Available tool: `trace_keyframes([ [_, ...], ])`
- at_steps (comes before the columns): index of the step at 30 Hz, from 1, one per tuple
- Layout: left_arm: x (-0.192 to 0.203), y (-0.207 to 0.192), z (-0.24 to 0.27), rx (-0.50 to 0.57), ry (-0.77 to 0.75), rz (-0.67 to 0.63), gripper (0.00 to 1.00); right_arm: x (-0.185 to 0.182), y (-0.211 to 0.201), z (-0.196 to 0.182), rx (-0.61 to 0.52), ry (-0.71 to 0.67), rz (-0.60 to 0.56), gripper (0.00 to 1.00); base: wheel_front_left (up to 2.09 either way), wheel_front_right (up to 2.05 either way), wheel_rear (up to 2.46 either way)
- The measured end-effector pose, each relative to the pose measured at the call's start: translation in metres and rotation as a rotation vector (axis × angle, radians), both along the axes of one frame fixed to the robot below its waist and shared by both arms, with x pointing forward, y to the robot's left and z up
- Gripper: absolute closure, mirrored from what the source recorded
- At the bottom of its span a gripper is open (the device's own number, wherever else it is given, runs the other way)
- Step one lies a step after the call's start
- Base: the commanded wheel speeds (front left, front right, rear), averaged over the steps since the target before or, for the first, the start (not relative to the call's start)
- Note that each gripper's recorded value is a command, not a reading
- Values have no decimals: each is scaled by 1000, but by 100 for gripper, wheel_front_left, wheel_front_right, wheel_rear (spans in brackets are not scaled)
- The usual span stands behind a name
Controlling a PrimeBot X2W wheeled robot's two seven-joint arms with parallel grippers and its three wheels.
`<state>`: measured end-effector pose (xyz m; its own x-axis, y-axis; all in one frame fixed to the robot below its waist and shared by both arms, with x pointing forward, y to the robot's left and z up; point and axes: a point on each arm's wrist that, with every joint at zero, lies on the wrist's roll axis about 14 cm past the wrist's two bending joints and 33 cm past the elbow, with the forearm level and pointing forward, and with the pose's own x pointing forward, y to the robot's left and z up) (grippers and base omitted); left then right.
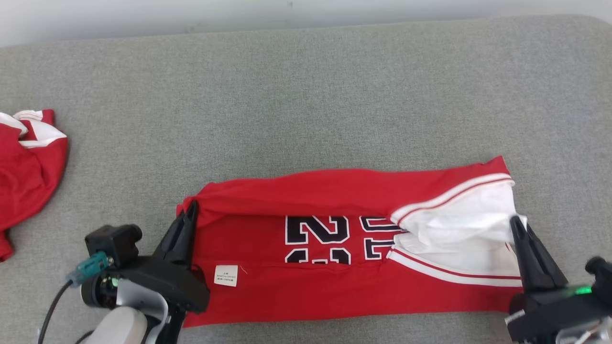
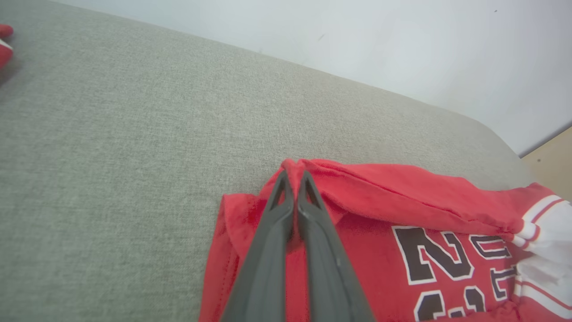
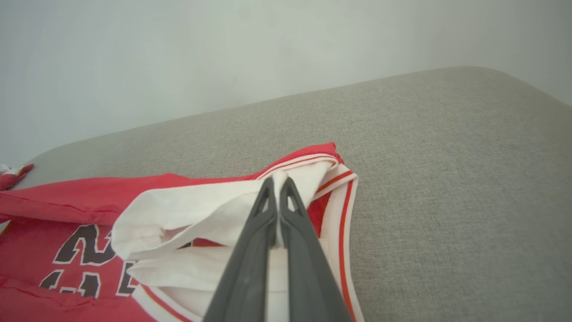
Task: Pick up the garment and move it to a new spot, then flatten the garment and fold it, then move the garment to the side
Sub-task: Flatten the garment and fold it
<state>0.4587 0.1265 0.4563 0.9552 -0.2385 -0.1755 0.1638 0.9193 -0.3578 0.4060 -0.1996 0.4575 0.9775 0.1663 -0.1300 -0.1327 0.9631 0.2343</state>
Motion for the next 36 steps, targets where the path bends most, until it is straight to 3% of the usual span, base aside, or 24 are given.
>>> trace_keyframes([
  [8,-14,6,-10,-11,13,28,100,-23,-9,-7,-3,69,-43,100,0,0,0],
  [9,-16,6,-11,-13,13,28,50,-24,-7,-8,9,79,-44,100,0,0,0],
  [10,-18,6,-11,-14,12,30,0,-26,-6,-10,16,88,-44,78,0,0,0],
  [11,-20,6,-12,-14,14,32,0,-27,-6,-10,18,92,-44,8,0,0,0],
  [12,-21,6,-11,-17,7,35,0,-28,-6,-10,19,91,-48,0,0,0,0],
  [20,-22,20,9,-20,-91,101,0,-21,-10,-1,9,65,-53,0,0,0,0],
  [26,-14,45,45,66,-236,189,0,-9,-22,-11,-60,118,-60,0,0,0,0],
  [36,-32,77,55,190,-304,307,0,1,-20,-50,-99,275,-37,0,0,0,0],
])
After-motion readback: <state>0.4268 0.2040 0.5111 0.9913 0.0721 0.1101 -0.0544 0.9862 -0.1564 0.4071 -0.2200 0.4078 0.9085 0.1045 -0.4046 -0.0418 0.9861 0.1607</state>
